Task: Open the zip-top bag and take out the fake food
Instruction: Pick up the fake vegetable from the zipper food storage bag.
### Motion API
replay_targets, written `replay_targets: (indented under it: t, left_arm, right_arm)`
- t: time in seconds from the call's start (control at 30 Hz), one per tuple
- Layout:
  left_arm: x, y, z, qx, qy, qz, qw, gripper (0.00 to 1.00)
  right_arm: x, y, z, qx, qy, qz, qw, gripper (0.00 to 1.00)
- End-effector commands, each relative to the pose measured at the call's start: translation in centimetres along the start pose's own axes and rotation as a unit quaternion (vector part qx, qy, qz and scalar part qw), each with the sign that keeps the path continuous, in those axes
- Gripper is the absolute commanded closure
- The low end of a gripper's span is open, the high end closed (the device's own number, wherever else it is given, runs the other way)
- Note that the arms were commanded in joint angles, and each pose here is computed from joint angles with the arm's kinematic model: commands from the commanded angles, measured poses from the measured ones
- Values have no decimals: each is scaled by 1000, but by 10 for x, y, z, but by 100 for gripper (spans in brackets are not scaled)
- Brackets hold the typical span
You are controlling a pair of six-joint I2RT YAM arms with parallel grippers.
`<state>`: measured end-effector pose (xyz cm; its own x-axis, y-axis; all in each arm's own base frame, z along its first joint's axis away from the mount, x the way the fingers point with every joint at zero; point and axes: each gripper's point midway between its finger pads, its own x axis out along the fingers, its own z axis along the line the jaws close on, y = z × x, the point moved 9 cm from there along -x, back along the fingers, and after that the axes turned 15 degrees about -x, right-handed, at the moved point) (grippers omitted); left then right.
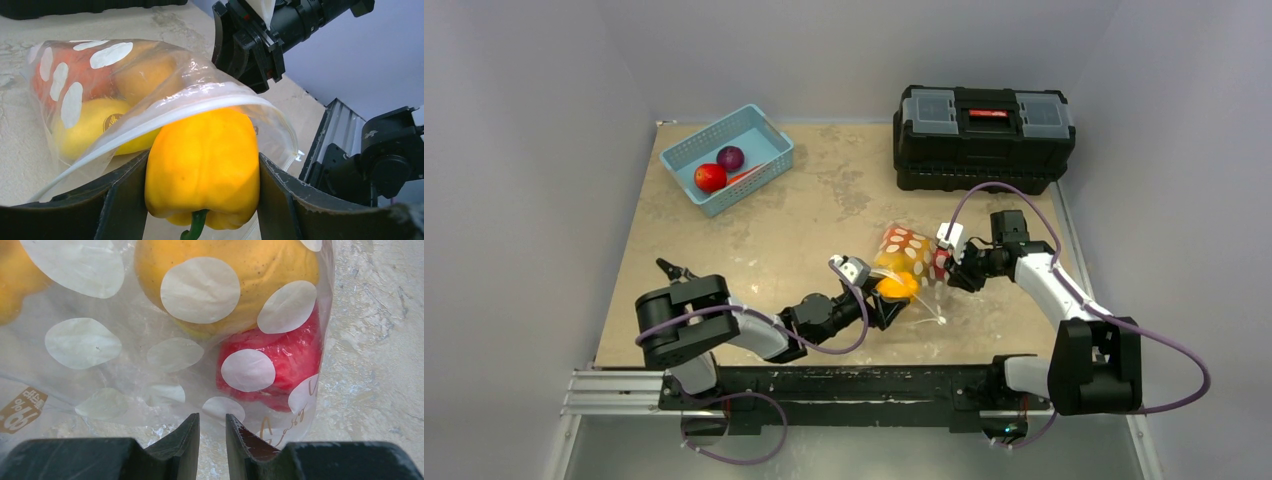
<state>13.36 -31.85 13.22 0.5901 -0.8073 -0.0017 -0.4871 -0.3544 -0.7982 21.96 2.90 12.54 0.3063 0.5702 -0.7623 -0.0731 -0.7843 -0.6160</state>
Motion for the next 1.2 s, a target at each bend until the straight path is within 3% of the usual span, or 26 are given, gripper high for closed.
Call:
replay_targets:
  t: [0.0,0.23,0.47,0.87,1.17]
  left_arm:
    - [2,-18,-14,-61,53,-69,994,100]
    - [-5,-20,-15,-74,66,-47,994,100]
    - [-9,-17,-19,-80,26,32,996,100]
    - [-18,-26,-15,-86,-118,103,984,100]
    - [-37,-36,-21,-47,-103,143,983,100]
  right_arm:
    - [-9,-10,-10,-16,27,-15,999,75]
    - [-9,-10,-10,-15,27,-15,999,75]
    - [-9,-9,-10,-16,28,-15,999,74]
    - [-9,-8,-10,-16,29,-12,999,73]
    - [-9,-8,-9,-15,27,-12,999,73]
